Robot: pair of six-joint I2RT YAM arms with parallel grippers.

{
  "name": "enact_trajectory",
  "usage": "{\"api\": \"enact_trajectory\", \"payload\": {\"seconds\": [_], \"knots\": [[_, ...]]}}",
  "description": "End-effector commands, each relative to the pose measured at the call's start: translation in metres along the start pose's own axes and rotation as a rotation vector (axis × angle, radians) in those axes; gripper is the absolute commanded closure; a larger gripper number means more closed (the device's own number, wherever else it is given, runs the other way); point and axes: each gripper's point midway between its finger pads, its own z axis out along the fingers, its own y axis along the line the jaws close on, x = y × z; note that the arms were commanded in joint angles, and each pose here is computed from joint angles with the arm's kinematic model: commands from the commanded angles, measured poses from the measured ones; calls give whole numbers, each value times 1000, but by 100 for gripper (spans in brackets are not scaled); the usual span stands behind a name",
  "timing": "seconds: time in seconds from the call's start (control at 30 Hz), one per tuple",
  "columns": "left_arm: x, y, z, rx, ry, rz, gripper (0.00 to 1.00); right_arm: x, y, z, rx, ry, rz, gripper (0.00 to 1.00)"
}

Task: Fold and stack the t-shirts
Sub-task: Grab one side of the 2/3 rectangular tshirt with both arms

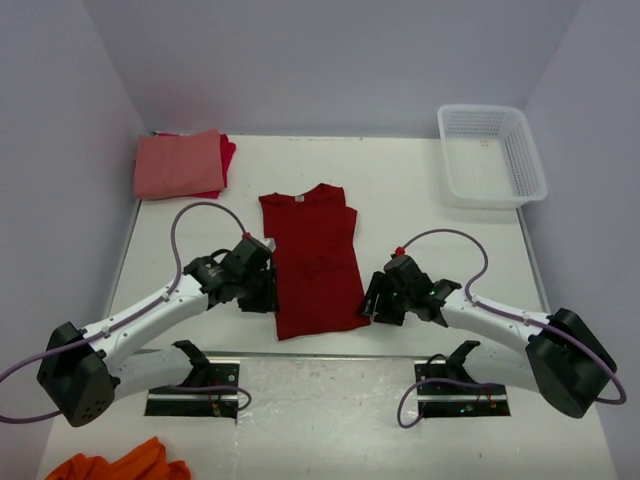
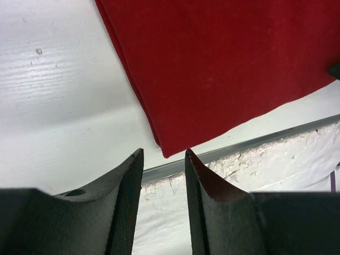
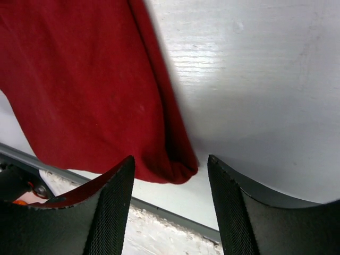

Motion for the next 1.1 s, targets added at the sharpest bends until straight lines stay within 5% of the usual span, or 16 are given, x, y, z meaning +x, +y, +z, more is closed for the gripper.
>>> {"api": "enact_trajectory", "payload": {"seconds": [0.0, 0.1, 0.37, 0.63, 1.07], "knots": [[4, -1, -7, 10, -3, -23, 61, 14, -32, 14, 86, 37, 12, 41], [4, 1, -12, 2, -4, -26, 61, 23, -34, 17, 78, 65, 28, 50], [9, 9, -17, -31, 8, -29, 60, 30, -38, 14, 76, 59, 42, 55], [33, 21, -8, -39, 68, -45, 59, 33, -40, 17, 70, 67, 53, 99], [63, 13, 12, 92, 139, -101, 52, 36, -36, 20, 62, 91, 24, 100]]}}
